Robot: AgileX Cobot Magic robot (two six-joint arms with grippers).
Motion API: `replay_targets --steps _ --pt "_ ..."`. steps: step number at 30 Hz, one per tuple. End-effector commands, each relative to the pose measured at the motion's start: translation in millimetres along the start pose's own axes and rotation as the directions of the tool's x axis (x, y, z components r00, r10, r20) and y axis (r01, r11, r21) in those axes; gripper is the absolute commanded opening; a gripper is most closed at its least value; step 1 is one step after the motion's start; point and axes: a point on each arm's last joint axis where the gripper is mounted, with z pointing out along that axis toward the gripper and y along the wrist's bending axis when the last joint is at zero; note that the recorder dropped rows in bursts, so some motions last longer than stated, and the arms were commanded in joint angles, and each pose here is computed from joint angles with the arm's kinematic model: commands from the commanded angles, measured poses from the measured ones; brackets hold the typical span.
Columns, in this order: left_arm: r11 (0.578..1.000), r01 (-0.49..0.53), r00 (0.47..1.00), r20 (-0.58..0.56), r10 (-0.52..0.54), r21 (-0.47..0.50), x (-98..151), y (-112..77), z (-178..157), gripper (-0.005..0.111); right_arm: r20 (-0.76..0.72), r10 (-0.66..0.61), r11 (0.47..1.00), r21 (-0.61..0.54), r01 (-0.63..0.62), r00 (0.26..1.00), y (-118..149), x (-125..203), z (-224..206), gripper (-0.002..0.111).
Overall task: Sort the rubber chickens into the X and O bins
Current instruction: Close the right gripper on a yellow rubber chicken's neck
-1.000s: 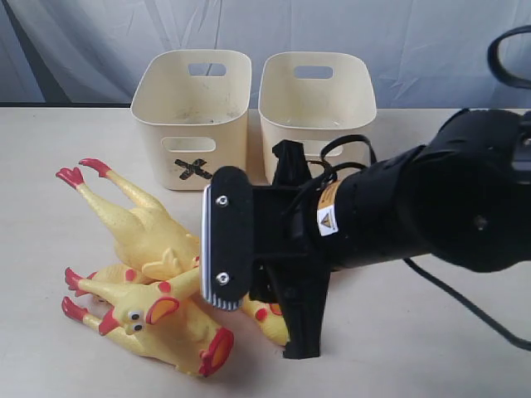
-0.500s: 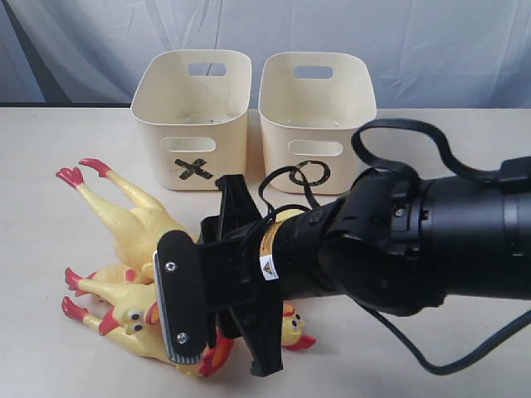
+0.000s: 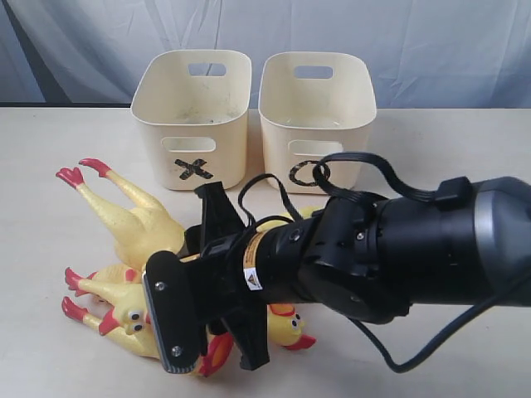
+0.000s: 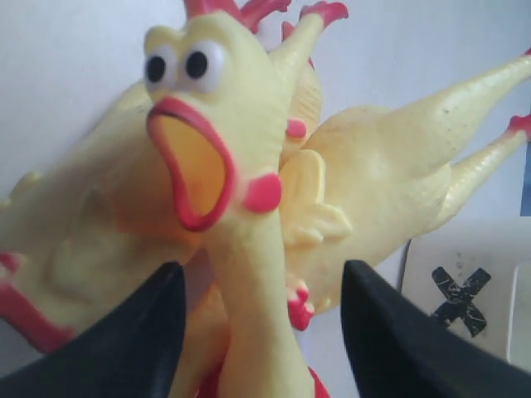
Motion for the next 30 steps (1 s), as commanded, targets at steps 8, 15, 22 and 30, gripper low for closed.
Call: replay_targets --steps 8,15,22,30 --pt "1.0 0.001 1.0 0.004 -0.001 0.009 -1.7 -0.9 0.1 0.0 0.018 -0.014 1.0 0.015 0.014 1.0 2.1 -0.4 11.7 0.053" --pt "1.0 0.001 1.0 0.004 -0.001 0.009 -1.7 -0.9 0.1 0.0 0.032 -0.015 0.999 0.031 0.014 0.999 2.0 -1.1 15.2 0.053" --pt "1.0 0.001 1.0 0.004 -0.001 0.009 -1.7 -0.9 0.1 0.0 0.031 -0.038 0.999 0.031 0.037 0.999 2.1 -1.1 15.2 0.053" --pt "1.0 0.001 1.0 0.004 -0.001 0.009 -1.7 -0.9 0.1 0.0 0.004 -0.009 0.999 0.042 0.009 1.0 -4.3 12.0 15.1 0.053"
